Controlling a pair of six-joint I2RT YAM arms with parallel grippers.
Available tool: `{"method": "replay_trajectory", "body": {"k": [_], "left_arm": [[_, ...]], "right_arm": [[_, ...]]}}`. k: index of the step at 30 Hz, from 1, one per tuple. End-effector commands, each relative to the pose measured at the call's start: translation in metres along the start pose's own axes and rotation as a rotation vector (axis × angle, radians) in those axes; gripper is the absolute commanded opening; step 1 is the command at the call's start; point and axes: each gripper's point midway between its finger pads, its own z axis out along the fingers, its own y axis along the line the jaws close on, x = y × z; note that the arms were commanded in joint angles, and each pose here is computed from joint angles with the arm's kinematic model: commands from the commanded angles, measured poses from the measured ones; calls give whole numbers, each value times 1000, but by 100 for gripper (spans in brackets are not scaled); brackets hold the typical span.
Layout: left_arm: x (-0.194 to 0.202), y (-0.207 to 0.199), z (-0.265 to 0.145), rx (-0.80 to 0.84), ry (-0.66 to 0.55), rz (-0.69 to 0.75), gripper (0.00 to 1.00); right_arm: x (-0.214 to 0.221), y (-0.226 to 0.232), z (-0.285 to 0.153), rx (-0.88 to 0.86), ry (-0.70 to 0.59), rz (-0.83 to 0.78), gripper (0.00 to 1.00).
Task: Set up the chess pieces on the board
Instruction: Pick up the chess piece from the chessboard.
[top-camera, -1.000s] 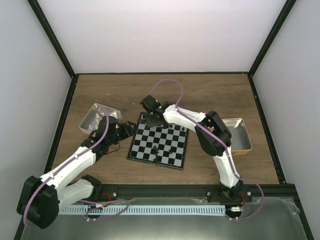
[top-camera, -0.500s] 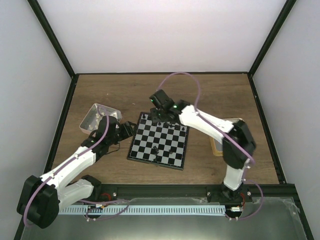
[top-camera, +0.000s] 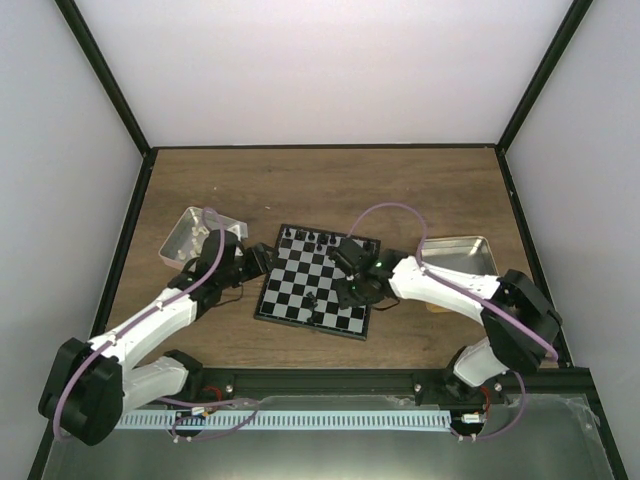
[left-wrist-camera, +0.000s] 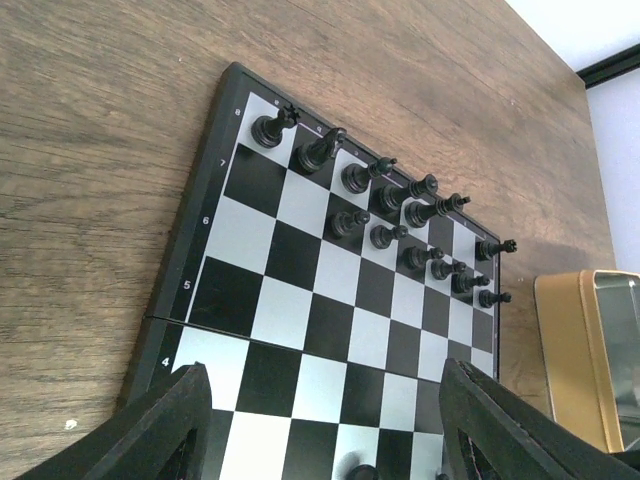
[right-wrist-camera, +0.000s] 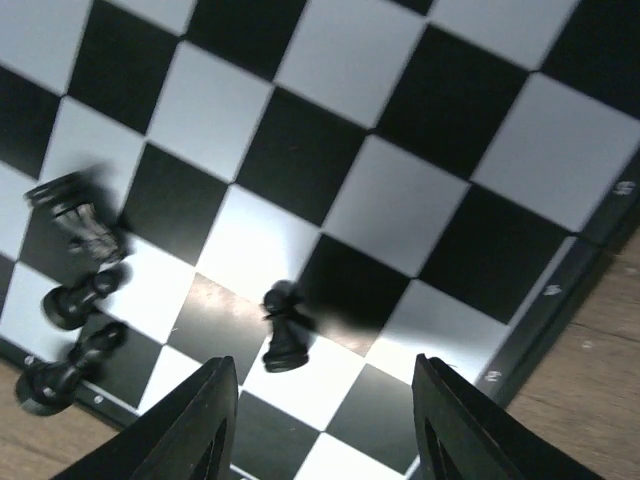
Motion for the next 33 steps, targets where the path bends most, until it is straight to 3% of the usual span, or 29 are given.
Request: {"method": "replay_trajectory", "body": {"k": [1,24,33], "left_arm": [[-8,-12,1,47,-18,-4,64],[-8,-12,1,47,-14,-5,65],[-7,-21,-1,88,-2,4,65]], "right_arm": [[1,23,1,-42,1,-62,49],[12,21,32,75,52,-161,19],[-4,23,20,65,-45,-135,11]]}}
